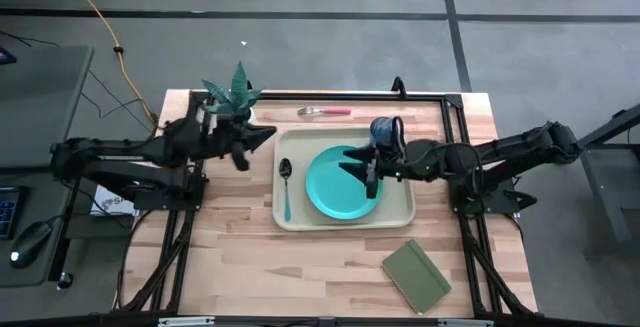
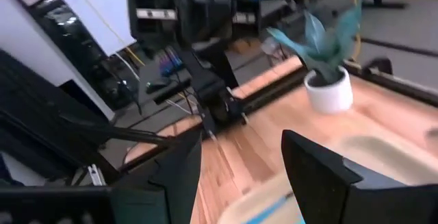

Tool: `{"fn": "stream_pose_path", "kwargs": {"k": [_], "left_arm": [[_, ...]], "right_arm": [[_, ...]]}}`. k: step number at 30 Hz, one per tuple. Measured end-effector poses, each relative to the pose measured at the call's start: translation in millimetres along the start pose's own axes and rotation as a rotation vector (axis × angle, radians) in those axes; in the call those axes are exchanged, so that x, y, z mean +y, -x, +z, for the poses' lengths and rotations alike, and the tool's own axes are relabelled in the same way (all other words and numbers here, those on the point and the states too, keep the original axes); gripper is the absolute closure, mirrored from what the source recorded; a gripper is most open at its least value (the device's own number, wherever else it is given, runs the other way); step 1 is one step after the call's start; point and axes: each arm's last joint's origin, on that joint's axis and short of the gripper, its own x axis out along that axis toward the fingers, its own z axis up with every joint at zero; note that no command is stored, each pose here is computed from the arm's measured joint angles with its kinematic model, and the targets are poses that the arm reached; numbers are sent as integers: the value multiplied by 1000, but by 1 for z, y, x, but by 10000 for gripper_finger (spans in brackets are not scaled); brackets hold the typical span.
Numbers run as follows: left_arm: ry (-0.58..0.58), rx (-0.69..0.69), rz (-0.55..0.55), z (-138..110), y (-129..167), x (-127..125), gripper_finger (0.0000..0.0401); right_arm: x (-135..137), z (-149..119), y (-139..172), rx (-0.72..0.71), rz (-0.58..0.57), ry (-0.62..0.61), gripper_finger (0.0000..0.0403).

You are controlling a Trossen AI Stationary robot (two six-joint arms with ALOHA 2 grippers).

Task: Pick and place plate/cup/fork/spoon on tray
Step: Put the pink fork on top of the gray tray

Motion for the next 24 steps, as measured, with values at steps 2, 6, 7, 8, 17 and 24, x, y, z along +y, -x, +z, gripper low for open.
{"fn": "stream_pose_path", "kwargs": {"k": [2, 6, 7, 8, 17, 24], "left_arm": [[24, -18, -14, -2, 9, 2, 401], [3, -46, -29, 3, 16, 1, 401], [-15, -53, -32, 4, 17, 0, 401], [-29, -61, -36, 5, 18, 0, 401], [-41, -54, -52, 3, 15, 0, 401], [-18, -32, -90, 2, 15, -1, 401]], "right_arm": [[-4, 5, -2, -17, 11, 22, 208], [-13, 12, -5, -41, 4, 19, 208], [-16, 13, -6, -45, -2, 11, 208], [-18, 14, -6, -51, -10, -6, 208], [-48, 60, -15, -71, -195, -127, 208], [-131, 123, -58, 260, -434, 52, 208]]}}
